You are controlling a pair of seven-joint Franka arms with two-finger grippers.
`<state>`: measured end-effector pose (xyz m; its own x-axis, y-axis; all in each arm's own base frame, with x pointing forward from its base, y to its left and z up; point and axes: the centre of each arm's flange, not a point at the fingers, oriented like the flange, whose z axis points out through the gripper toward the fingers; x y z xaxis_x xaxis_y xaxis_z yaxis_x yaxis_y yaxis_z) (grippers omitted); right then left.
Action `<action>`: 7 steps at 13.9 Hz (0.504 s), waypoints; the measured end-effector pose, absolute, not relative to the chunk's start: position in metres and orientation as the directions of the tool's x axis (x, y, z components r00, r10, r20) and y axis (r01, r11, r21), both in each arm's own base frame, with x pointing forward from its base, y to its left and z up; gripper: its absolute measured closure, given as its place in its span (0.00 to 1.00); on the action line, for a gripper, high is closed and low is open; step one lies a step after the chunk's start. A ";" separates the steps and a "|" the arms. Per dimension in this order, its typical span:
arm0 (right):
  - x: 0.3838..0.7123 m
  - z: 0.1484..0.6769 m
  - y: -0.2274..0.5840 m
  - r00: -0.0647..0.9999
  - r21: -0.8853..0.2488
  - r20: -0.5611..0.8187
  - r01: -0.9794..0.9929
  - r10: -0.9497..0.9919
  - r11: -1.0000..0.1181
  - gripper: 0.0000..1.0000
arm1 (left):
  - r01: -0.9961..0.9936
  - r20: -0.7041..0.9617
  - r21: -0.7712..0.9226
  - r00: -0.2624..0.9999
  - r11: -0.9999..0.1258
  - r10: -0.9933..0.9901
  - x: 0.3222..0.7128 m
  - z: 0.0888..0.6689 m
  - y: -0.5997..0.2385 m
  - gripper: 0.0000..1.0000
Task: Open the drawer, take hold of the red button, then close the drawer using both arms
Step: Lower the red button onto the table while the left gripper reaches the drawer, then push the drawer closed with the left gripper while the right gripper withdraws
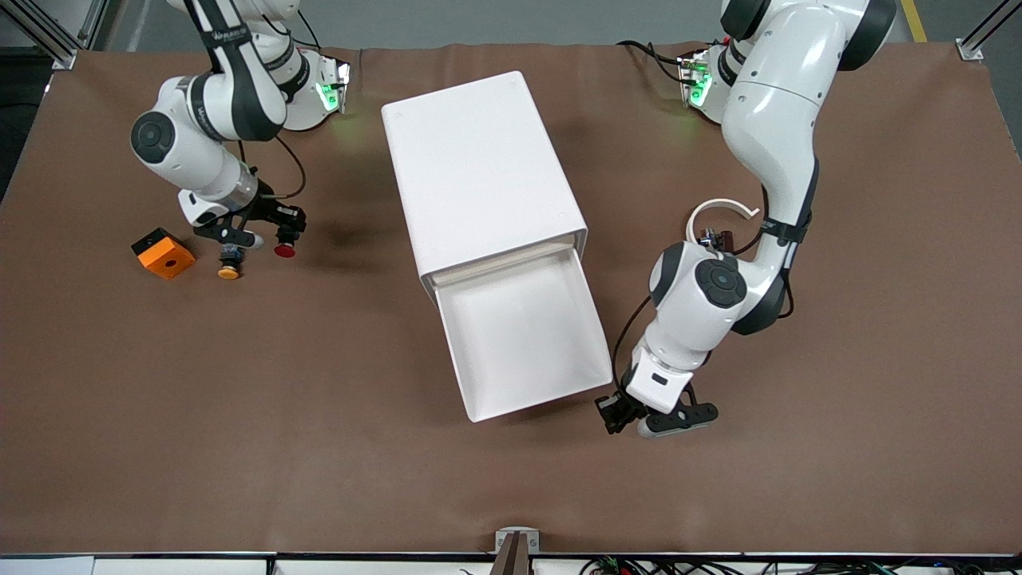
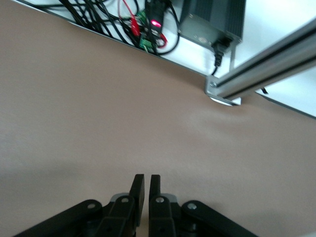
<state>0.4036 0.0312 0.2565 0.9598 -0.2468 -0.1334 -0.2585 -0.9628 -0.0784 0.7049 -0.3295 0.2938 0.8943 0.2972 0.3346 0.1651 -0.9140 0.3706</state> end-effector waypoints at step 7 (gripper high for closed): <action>0.401 0.183 0.001 0.949 -0.081 -0.174 -0.281 -0.264 -0.956 0.58 | 0.113 0.281 0.363 0.933 -0.925 0.224 0.676 0.287 -0.381 0.89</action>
